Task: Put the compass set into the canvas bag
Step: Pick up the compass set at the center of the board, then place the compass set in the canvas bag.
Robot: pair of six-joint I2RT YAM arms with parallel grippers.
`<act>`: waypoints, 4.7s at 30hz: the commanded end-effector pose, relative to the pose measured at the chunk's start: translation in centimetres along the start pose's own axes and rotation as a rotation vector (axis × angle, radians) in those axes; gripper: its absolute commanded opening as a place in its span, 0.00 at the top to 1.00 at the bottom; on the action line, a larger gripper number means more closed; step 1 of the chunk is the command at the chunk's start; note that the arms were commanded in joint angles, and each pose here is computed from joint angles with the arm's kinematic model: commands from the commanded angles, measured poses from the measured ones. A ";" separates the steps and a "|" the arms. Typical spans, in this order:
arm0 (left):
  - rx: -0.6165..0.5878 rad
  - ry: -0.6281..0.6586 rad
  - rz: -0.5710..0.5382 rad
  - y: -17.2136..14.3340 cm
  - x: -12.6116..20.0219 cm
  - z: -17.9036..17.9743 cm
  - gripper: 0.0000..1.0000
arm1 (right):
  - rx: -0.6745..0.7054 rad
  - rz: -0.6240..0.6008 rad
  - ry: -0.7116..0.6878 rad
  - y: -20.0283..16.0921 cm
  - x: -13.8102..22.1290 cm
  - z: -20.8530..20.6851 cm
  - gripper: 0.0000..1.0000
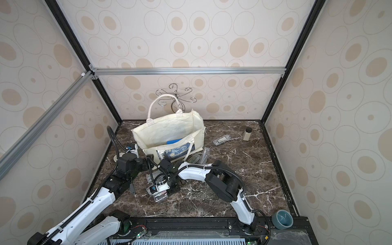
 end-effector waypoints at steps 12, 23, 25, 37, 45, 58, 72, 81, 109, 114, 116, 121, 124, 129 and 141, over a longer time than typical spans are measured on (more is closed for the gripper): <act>0.033 -0.081 -0.093 2.2 1.4 -1.4 0.00 | -0.016 -0.037 -0.040 1.2 3.7 1.5 0.52; 0.035 -0.077 -0.113 2.5 1.6 -1.4 0.00 | -0.016 -0.111 -0.098 2.6 7.9 2.6 0.52; 0.037 -0.077 -0.119 2.8 1.7 -1.4 0.00 | -0.017 -0.124 -0.109 3.0 8.9 2.6 0.52; -0.083 -0.302 -0.112 4.7 4.8 -4.4 0.00 | 0.066 -0.104 -0.199 4.1 13.7 2.0 0.51; -0.050 -0.306 -0.217 7.4 7.8 -4.6 0.00 | 0.115 -0.136 -0.302 4.3 17.8 -0.4 0.51; -0.031 -0.327 -0.259 8.1 9.8 -4.4 0.00 | 0.170 -0.134 -0.507 2.8 25.6 -4.9 0.52; -0.027 -0.305 -0.237 7.4 8.7 -4.1 0.00 | 0.074 -0.077 -0.639 -3.2 28.8 -11.1 0.52; -0.001 -0.321 -0.239 7.1 8.7 -4.0 0.00 | -0.071 -0.001 -0.600 -9.9 24.6 -16.0 0.52; 0.001 -0.320 -0.194 5.7 7.7 -3.7 0.00 | -0.229 0.065 -0.602 -12.9 21.3 -18.4 0.37; -0.022 -0.321 -0.181 6.1 7.8 -4.0 0.00 | -0.281 -0.031 -0.766 -11.0 25.4 -19.1 0.30; -0.030 -0.332 -0.179 6.3 7.9 -4.3 0.00 | -0.320 -0.069 -0.844 -10.4 27.1 -19.1 0.26; -0.052 -0.322 -0.167 6.8 7.7 -4.7 0.00 | -0.384 -0.154 -1.009 -8.8 31.3 -17.7 0.15; -0.081 -0.340 -0.138 7.0 7.7 -5.3 0.00 | -0.475 -0.180 -1.117 -8.5 33.6 -16.4 0.00; -0.115 -0.356 -0.096 7.4 8.2 -6.0 0.00 | -0.690 -0.154 -1.263 -9.3 36.7 -13.5 0.00; -0.179 -0.397 0.016 6.7 9.5 -8.0 0.00 | -1.156 -0.158 -1.453 -14.3 38.3 -1.8 0.00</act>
Point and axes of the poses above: each gripper's point midway between its finger pads, its own x axis back along the fingers, its own z axis along the line the jaws close on, y = z × x, the point moved 7 cm from there along x, back along the fingers, and after that the axes turned 11 degrees about x, right-handed, at the moved point
